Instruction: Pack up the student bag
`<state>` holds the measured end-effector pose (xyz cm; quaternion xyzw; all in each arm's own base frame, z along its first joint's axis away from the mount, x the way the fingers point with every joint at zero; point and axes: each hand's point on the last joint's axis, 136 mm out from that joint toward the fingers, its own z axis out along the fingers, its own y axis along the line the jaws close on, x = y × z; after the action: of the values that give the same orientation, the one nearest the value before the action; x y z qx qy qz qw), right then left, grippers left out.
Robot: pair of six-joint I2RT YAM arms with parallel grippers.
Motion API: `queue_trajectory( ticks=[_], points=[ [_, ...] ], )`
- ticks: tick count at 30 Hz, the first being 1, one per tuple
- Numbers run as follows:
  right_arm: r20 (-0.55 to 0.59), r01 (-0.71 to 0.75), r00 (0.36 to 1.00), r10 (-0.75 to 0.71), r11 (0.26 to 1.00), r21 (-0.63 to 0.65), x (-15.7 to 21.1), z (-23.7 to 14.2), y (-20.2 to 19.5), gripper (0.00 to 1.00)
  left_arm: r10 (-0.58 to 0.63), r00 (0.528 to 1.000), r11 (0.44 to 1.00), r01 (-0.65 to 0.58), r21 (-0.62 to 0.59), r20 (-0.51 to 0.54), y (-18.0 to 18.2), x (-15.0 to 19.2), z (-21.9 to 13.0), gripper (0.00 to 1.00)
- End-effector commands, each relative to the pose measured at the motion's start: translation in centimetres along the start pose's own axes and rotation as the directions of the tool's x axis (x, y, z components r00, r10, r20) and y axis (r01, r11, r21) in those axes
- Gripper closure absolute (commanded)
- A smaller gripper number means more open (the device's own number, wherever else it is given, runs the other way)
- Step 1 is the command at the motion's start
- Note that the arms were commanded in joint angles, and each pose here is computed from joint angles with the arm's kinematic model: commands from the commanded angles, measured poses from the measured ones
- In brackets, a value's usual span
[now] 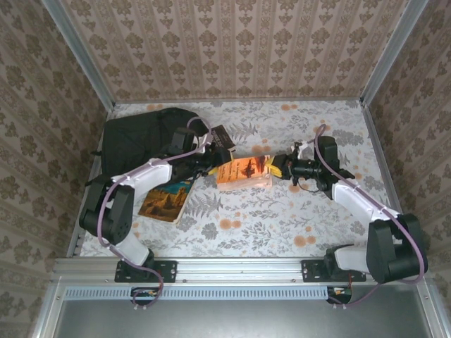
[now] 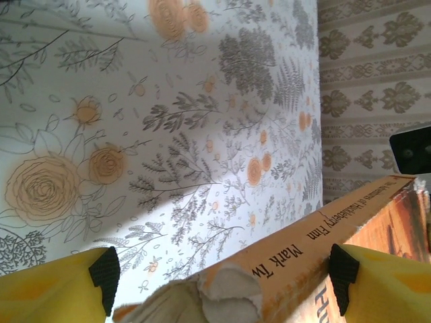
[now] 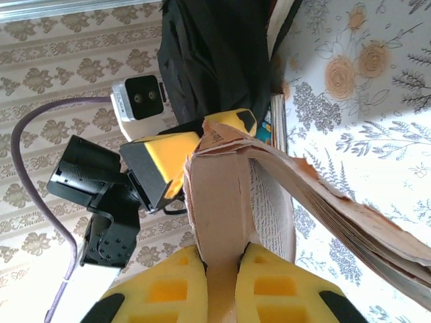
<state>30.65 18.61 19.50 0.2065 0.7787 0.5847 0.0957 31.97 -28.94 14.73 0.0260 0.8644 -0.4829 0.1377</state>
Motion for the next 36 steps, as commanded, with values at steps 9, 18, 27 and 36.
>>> queue_trajectory(
  ticks=[9, 18, 27, 36],
  points=[
    [-0.079, 0.159, 0.982, -0.169, 0.979, -0.124, 4.0, -2.2, 3.4, 1.00, 0.307, 0.942, 0.949, -0.313, 0.027, 0.133, -5.6, -4.5, -5.1, 0.16],
    [-0.068, 0.173, 0.981, -0.182, 0.977, -0.126, 3.7, -2.3, 4.1, 1.00, 0.228, 0.965, 0.901, -0.157, 0.404, -0.133, -9.7, 1.0, -0.2, 0.18],
    [0.053, 0.127, 0.991, -0.123, 0.989, -0.077, 1.1, -4.2, 3.0, 1.00, 0.154, 0.972, 0.912, -0.072, 0.403, -0.176, -9.6, 2.4, 0.1, 0.22],
    [0.142, 0.085, 0.987, -0.077, 0.995, -0.058, -1.0, -4.9, 2.3, 1.00, 0.125, 0.976, 0.916, -0.044, 0.399, -0.180, -9.4, 3.1, -0.1, 0.33]
  ],
)
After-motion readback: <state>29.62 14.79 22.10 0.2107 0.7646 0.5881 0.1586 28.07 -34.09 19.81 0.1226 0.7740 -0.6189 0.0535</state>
